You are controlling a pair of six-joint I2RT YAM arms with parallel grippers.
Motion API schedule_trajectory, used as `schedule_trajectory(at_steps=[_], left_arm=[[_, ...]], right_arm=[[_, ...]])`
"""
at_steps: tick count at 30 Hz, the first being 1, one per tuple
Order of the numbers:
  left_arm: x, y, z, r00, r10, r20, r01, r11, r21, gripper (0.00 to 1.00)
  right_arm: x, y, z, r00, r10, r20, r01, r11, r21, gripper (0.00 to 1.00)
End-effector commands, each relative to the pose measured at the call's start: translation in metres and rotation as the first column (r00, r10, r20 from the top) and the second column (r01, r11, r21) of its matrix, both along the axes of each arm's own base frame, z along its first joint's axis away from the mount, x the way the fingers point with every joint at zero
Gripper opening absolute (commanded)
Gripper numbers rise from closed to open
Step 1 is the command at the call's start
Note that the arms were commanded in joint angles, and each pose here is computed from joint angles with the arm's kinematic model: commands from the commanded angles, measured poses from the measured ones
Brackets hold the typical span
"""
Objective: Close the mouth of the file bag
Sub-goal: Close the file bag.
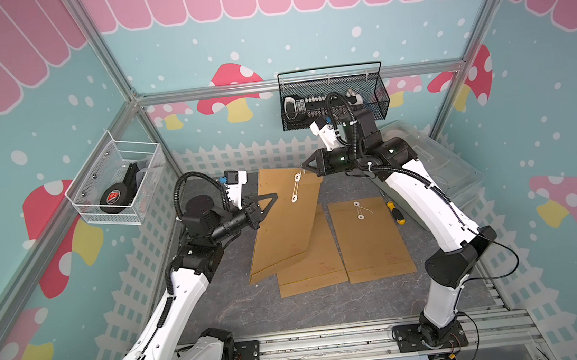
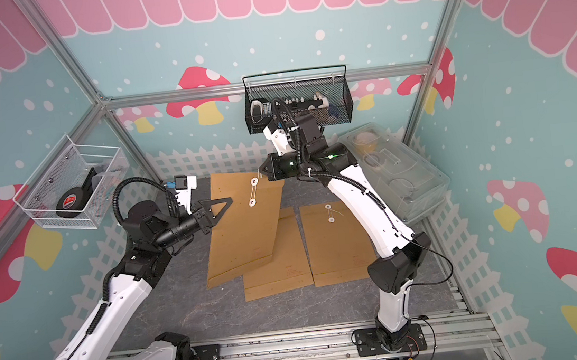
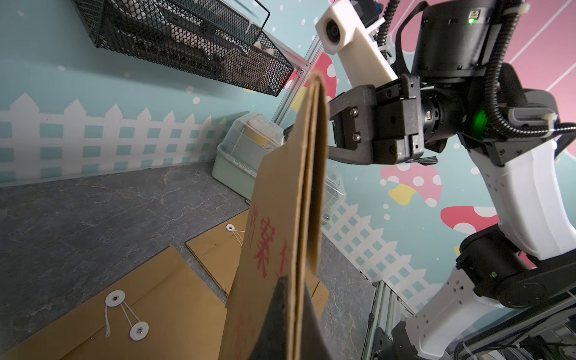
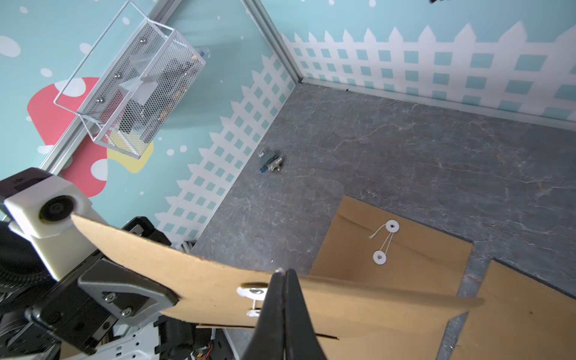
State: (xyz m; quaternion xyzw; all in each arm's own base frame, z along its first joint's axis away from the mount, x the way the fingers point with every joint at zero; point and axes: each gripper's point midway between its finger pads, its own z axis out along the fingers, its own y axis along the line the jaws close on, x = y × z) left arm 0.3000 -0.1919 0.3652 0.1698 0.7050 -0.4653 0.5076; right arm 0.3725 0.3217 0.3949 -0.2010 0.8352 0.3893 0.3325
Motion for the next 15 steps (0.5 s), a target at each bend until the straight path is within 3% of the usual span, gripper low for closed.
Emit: schedule_trajectory(at_steps=[1,9,15], left_arm=[[-0.001,-0.002,0.007,0.999,-0.011,0.037,0.010,1.000,0.021,0.00],[-0.002,-0.006,0.008,0.999,-0.019,0.042,0.018,1.000,0.019,0.00],[-0.003,-0.006,0.011,0.999,-0.018,0.047,0.017,1.000,0.015,0.00]], right_arm=[[-0.018,0.004,0.002,0.995,0.067,-0.078,-0.065,0.997,0.031,0.00],[-0.023,0.029,0.017,0.986,0.127,-0.106,-0.111,0.983,0.149,0.00],[-0.032,0.044,0.013,0.978,0.172,-0.121,-0.150,0.974,0.172,0.00]])
